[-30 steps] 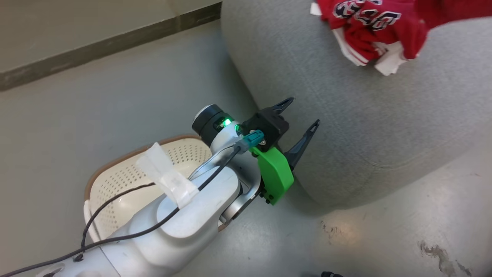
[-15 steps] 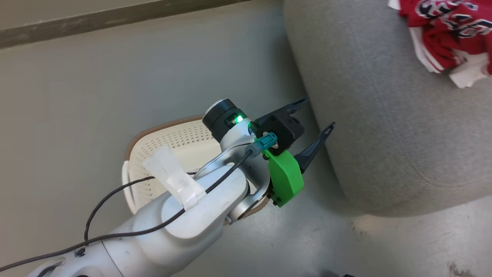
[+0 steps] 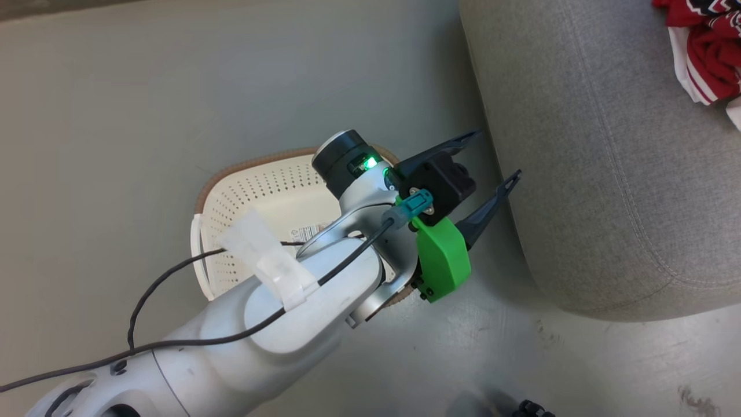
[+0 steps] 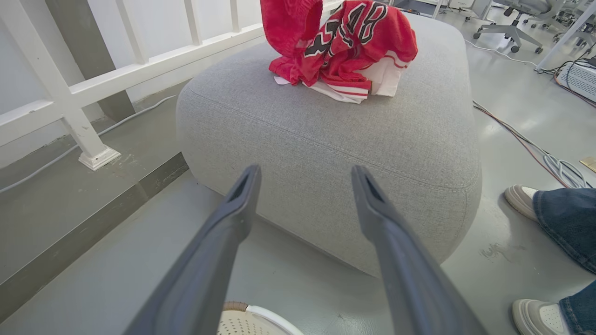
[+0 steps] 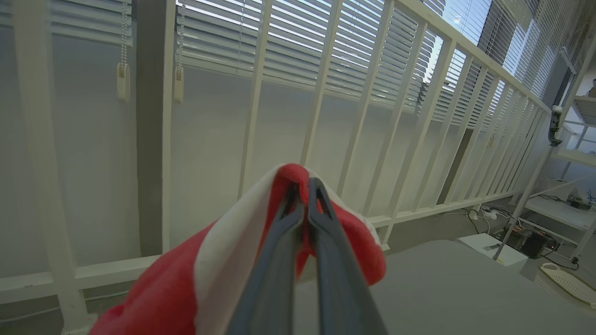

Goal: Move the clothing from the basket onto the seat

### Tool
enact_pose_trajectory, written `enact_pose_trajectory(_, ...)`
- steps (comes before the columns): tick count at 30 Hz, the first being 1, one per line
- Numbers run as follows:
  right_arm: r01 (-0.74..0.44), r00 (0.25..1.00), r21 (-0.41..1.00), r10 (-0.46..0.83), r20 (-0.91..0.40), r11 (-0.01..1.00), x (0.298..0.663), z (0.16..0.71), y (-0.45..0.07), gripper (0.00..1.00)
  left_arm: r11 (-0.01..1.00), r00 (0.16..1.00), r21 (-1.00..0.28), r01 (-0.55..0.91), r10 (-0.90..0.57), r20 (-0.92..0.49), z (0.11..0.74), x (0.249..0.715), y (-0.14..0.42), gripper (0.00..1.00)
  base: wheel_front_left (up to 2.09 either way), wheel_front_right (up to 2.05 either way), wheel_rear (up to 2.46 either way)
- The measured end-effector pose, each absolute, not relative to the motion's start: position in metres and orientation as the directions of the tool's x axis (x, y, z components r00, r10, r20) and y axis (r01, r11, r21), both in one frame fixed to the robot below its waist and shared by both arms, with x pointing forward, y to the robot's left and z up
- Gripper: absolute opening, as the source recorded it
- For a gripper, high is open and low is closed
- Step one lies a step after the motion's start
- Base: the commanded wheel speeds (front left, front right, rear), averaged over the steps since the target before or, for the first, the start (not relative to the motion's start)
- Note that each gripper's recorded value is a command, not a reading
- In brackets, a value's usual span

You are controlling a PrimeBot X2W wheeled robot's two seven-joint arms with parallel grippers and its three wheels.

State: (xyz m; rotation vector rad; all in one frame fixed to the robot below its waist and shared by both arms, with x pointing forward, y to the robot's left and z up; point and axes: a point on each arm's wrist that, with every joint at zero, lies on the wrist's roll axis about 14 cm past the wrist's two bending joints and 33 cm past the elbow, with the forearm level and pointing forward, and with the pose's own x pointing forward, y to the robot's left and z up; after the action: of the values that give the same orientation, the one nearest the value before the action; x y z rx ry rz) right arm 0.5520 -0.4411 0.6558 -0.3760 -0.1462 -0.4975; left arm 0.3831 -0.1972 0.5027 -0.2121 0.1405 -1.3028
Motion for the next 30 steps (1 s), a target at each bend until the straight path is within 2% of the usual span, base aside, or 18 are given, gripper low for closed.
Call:
enact_pose_trajectory(1, 0.491, 0.870, -0.316, -0.438, 0.227, 0.812, 0.552, 0.656, -0.441, 0.00, 0.250, 0.260, -0.234, 0.940, -0.965, 0.016, 0.503, 0.383, -0.197, 1.00, 0.00, 0.00, 0.00)
enact_pose_trajectory(8, 0.473, 0.867, -0.325, -0.499, 0.003, 0.819, 0.542, 0.558, -0.448, 0.00, 0.217, 0.228, -0.236, 0.947, -0.974, 0.019, 0.495, 0.383, -0.204, 1.00, 0.00, 0.00, 0.00)
enact_pose_trajectory(15, 0.454, 0.809, -0.306, -0.531, -0.251, 0.837, 0.514, 0.456, -0.441, 0.00, 0.197, 0.207, -0.254, 0.947, -0.978, 0.015, 0.484, 0.386, -0.208, 1.00, 0.00, 0.00, 0.00)
enact_pose_trajectory(22, 0.441, 0.761, -0.317, -0.537, -0.363, 0.840, 0.501, 0.420, -0.436, 0.00, 0.200, 0.207, -0.263, 0.944, -0.978, -0.002, 0.473, 0.389, -0.206, 1.00, 0.00, 0.00, 0.00)
enact_pose_trajectory(27, 0.439, 0.748, -0.323, -0.540, -0.385, 0.838, 0.496, 0.416, -0.439, 0.00, 0.199, 0.207, -0.263, 0.944, -0.978, 0.003, 0.474, 0.390, -0.207, 1.00, 0.00, 0.00, 0.00)
enact_pose_trajectory(30, 0.434, 0.750, -0.325, -0.537, -0.388, 0.840, 0.494, 0.417, -0.439, 0.40, 0.206, 0.214, -0.259, 0.944, -0.977, 0.005, 0.475, 0.393, -0.206, 1.00, 0.00, 0.00, 0.00)
